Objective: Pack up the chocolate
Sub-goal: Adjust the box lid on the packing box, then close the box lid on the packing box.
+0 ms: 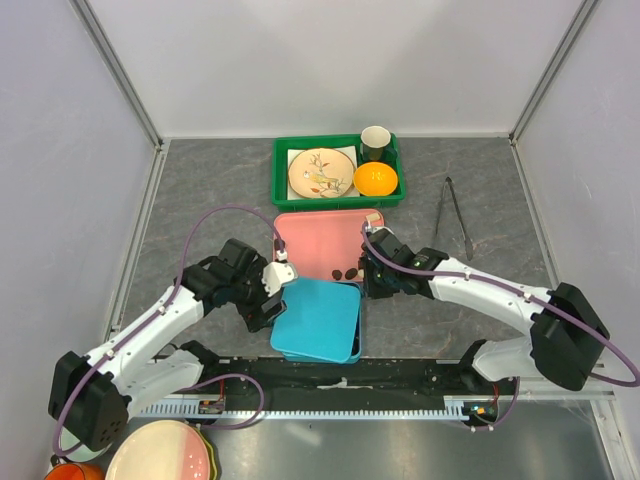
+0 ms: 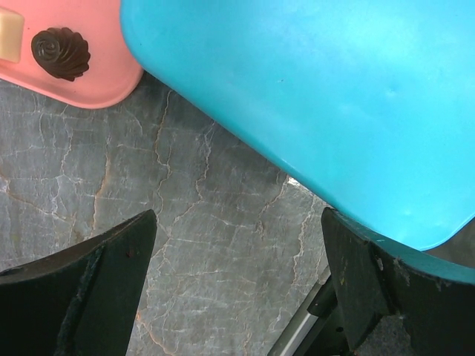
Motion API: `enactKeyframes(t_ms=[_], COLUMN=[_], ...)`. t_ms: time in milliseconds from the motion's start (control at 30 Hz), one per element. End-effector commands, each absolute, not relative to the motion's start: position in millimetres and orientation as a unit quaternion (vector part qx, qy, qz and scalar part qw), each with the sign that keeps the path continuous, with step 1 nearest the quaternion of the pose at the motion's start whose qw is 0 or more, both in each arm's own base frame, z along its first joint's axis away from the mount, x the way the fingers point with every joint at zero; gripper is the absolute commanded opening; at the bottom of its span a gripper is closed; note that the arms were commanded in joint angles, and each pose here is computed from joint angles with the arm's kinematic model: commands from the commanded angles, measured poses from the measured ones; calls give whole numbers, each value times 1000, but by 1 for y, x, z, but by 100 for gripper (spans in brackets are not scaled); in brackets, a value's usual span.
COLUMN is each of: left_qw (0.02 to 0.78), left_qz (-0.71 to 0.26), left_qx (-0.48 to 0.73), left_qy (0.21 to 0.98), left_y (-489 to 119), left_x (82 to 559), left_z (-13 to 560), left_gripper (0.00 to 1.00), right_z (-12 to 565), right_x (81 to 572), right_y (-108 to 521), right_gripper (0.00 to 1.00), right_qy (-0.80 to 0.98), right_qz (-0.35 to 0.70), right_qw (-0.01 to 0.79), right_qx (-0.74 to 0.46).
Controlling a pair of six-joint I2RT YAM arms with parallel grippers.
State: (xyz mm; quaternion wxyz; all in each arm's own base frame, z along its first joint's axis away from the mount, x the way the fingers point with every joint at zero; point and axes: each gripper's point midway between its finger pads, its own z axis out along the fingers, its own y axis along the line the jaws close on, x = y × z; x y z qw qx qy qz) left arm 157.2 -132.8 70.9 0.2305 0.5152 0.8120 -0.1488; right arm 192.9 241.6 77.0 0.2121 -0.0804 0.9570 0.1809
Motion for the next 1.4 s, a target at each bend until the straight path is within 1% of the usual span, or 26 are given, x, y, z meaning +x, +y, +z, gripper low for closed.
enactKeyframes(t_ms=[0, 133, 300, 467, 567, 800, 1033, 1200, 1300, 1367], left_qw=[254, 253, 248, 243, 240, 231, 222, 210, 185, 163], left_qz=[-170, -174, -171, -168, -169, -163, -108, -135, -147, -140], left_qx=[523, 522, 523, 523, 523, 530, 567, 582, 600, 617], left_qy=[796, 796, 798, 800, 800, 799, 786, 774, 764, 757], left_y=[-147, -149, -146, -145, -145, -142, -115, -121, -124, -122], left_x=[161, 162, 159, 158, 158, 156, 151, 141, 131, 125], left_z=[90, 93, 90, 87, 86, 85, 76, 77, 74, 68], left_gripper=[99, 99, 99, 99, 99, 99, 99, 99, 99, 99], right_z=[93, 91, 80, 66, 67, 59, 50, 49, 50, 50], right_x=[206, 206, 200, 182, 177, 167, 159, 156, 153, 152], right_y=[254, 251, 229, 215, 212, 222, 230, 234, 237, 238], right_gripper=[0, 0, 0, 0, 0, 0, 0, 0, 0, 0], right_qy=[948, 950, 956, 962, 961, 960, 960, 960, 959, 958], right_qz=[199, 189, 154, 150, 159, 181, 190, 203, 207, 210], right_qw=[232, 234, 236, 218, 218, 204, 195, 189, 187, 188], right_qx=[-83, -85, -80, -72, -65, -59, -59, -51, -48, -49])
